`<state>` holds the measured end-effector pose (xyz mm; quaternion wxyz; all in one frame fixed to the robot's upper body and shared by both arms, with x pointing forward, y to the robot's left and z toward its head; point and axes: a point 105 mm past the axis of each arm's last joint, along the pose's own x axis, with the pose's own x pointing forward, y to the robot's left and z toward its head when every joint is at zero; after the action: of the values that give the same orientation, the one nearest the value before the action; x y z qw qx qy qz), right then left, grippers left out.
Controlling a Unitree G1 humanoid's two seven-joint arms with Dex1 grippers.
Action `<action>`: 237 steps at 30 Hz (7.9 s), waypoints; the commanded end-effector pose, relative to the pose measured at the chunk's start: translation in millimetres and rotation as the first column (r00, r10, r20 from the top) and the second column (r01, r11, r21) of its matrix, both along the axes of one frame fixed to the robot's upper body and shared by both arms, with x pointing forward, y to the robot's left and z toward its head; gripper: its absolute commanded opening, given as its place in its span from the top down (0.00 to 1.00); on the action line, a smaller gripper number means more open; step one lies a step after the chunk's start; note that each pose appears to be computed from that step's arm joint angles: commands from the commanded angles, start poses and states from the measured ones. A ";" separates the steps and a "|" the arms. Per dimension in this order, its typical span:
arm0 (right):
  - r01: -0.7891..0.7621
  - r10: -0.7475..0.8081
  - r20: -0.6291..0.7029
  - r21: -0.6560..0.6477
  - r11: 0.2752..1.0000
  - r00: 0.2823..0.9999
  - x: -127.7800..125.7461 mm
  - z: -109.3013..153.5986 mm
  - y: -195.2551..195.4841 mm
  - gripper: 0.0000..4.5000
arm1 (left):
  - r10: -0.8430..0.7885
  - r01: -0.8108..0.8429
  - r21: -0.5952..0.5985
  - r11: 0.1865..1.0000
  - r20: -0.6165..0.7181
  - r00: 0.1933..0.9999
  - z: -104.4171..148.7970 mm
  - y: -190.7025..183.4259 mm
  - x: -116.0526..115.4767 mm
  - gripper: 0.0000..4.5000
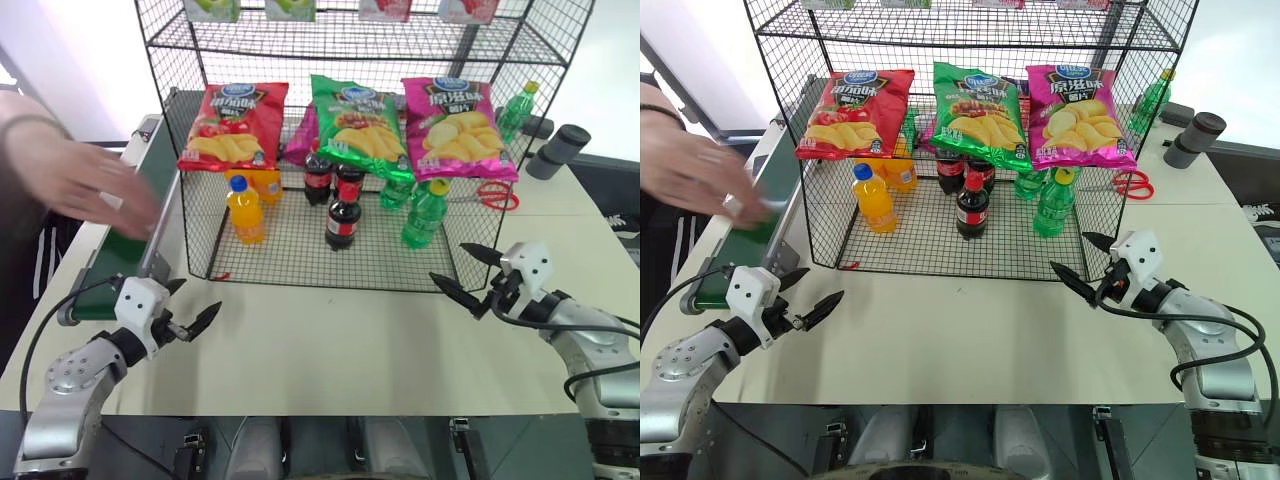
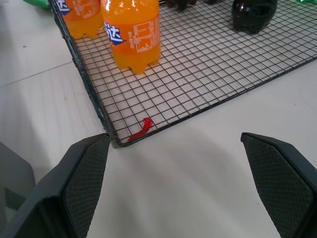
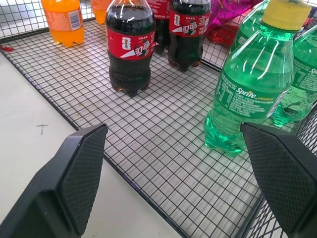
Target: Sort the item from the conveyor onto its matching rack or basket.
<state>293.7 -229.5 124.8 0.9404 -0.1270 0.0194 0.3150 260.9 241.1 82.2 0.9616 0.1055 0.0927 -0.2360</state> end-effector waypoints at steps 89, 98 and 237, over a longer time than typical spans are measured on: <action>-0.342 0.328 0.103 0.178 0.923 0.939 -13.9 18.4 135.2 0.01 | 0.632 -0.583 -0.244 0.775 0.258 0.731 42.6 104.2 36.0 0.00; -0.439 0.425 0.109 0.186 0.879 0.898 -33.6 22.5 156.9 0.01 | 0.645 -0.601 -0.233 0.764 0.257 0.720 39.8 109.7 38.6 0.00; 0.120 -0.176 0.136 0.348 0.930 0.975 118.0 -0.9 156.5 0.33 | -0.208 0.246 -0.166 0.955 0.215 0.954 31.8 -99.3 13.0 0.02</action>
<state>406.1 -75.0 93.8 0.9716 0.0124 -0.0467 0.2318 276.4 148.3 103.1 0.9424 0.0395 -0.0167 -0.3317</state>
